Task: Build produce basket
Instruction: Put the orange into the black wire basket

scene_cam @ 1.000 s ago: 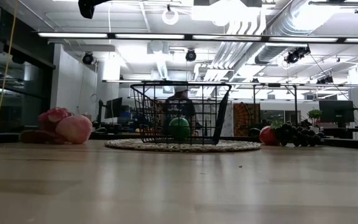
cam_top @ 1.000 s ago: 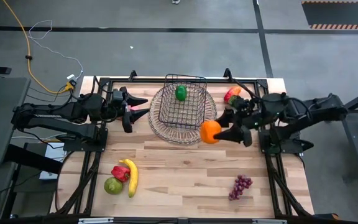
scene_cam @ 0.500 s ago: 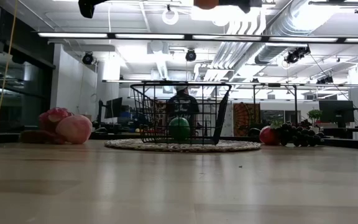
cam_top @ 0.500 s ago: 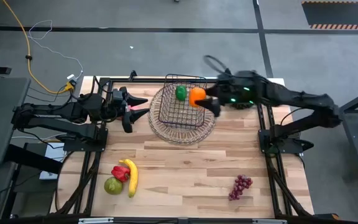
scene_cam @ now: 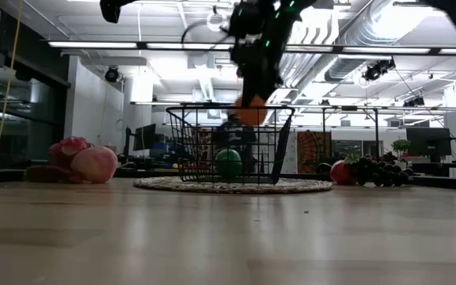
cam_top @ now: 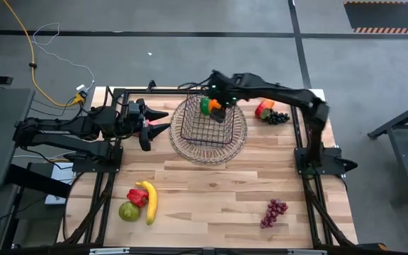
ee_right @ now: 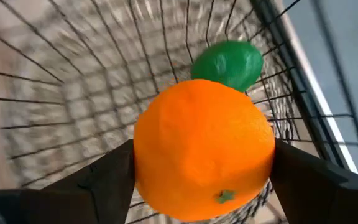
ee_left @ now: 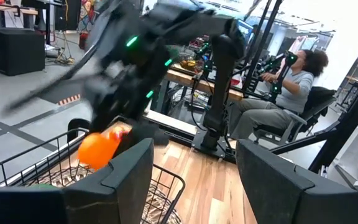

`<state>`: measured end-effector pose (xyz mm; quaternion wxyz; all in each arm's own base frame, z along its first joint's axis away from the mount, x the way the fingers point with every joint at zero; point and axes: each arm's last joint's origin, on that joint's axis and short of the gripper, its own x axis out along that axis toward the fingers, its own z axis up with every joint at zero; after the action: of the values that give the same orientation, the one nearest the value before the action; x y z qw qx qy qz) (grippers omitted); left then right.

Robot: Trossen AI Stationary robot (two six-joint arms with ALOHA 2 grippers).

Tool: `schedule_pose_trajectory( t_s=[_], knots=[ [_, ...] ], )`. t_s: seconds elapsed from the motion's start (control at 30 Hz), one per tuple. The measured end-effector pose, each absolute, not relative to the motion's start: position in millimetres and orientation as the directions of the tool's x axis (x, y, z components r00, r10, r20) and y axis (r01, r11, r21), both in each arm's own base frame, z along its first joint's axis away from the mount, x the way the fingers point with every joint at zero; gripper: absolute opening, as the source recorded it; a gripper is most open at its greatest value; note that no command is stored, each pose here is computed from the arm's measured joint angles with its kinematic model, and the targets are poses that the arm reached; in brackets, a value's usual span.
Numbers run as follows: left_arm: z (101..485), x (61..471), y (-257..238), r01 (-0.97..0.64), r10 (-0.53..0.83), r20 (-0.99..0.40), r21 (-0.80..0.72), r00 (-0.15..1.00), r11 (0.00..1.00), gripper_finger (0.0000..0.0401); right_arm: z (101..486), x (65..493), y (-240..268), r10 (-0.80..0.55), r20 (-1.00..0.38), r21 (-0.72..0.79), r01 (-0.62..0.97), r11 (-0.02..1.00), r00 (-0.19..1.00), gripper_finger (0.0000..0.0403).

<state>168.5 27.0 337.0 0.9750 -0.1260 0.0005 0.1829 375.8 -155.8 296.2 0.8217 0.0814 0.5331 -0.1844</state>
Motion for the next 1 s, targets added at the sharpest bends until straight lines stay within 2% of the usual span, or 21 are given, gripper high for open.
schedule_pose_trajectory(
  t_s=[0.2, 0.37, 0.47, 1.0],
  knots=[
    [337.0, 168.5, 27.0, -0.358, 0.357, -0.047, -0.244, 0.933, 0.901, 0.0218, 250.9, 397.5, -180.3, -0.201, -0.942, -0.098, 0.35, 0.932, 0.271, 0.0299],
    [337.1, 168.5, 27.0, -0.359, 0.359, -0.047, -0.246, 0.932, 0.9, 0.0218, 230.7, 399.9, -196.5, -0.301, -0.939, -0.21, 0.416, 0.885, 0.166, 0.0302],
    [337.1, 168.4, 27.0, -0.359, 0.359, -0.046, -0.247, 0.932, 0.9, 0.0218, 226.2, 395.3, -202.1, -0.313, -0.943, -0.238, 0.425, 0.873, 0.115, 0.0314],
    [337.1, 168.4, 27.0, -0.359, 0.359, -0.046, -0.246, 0.932, 0.9, 0.0218, 215.1, 386.3, -217.4, -0.293, -0.951, -0.219, 0.443, 0.869, 0.103, 0.0373]
  ],
)
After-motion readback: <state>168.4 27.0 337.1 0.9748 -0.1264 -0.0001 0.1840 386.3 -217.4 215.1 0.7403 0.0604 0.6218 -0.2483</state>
